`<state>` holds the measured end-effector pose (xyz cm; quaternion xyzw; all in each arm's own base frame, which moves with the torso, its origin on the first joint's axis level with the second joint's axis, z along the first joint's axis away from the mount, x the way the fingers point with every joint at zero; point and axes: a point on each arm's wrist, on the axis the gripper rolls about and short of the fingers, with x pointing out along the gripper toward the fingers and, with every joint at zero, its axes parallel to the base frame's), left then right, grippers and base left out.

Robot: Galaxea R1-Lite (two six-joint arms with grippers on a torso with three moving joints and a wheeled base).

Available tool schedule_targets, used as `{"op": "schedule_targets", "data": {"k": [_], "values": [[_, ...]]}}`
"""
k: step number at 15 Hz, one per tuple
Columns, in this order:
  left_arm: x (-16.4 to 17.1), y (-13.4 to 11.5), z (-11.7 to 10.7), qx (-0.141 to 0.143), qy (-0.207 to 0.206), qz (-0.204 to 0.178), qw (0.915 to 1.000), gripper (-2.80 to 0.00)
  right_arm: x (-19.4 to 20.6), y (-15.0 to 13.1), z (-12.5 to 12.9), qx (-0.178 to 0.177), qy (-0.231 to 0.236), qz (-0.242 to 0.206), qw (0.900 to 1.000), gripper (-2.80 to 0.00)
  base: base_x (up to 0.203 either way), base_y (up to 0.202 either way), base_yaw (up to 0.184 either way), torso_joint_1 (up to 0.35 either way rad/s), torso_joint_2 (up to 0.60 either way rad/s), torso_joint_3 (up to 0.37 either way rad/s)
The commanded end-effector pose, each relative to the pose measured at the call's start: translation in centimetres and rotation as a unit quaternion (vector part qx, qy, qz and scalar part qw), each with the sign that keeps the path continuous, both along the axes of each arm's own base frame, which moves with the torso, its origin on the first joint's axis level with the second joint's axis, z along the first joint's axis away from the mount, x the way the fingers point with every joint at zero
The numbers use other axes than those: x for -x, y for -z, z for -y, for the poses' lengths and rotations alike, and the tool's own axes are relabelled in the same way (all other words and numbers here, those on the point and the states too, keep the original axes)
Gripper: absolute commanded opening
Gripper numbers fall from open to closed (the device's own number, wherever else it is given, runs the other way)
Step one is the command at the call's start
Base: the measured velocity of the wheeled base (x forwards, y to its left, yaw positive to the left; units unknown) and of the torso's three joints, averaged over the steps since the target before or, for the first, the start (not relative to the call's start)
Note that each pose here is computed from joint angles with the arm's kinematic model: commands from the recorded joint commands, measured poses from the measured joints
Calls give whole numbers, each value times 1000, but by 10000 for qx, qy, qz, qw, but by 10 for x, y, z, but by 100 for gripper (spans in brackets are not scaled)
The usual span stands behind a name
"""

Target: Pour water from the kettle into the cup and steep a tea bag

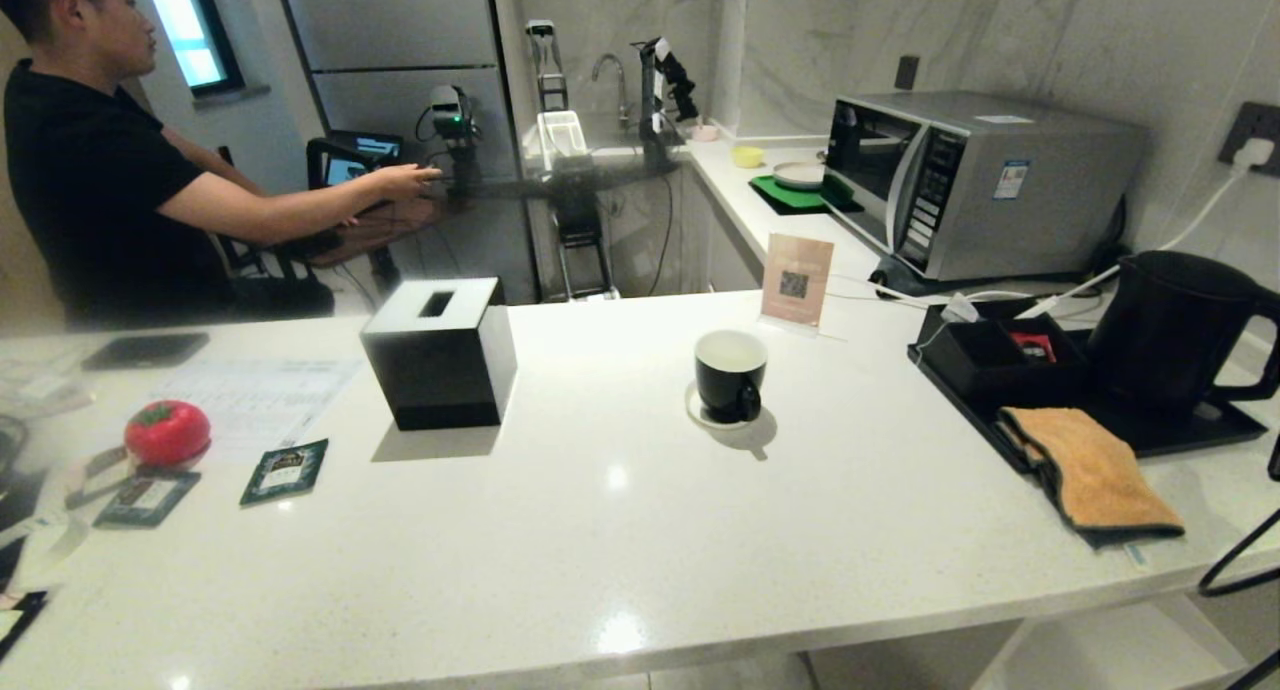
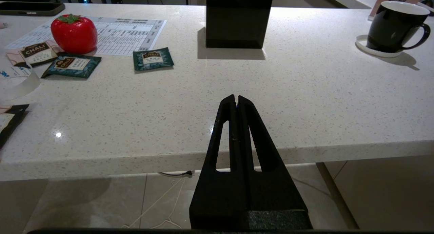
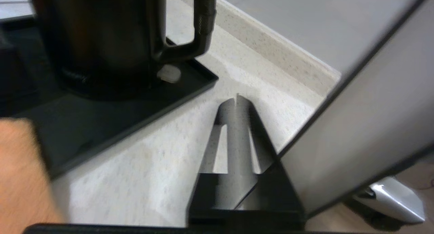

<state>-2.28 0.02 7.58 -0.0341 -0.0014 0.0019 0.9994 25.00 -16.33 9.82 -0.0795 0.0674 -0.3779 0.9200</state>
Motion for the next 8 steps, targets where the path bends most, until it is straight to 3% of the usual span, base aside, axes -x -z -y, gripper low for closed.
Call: {"op": "schedule_targets", "data": {"k": [1,8], "values": [[0,0,0,4,-3,-6,10000,-280,16,-14,-10,48,10,148,9999,-280,0,0,0,0,0,0],[0,0,0,4,-3,-6,10000,-280,45,-18,-32,-79,-318,-47,9995,-280,0,0,0,0,0,0]]}}
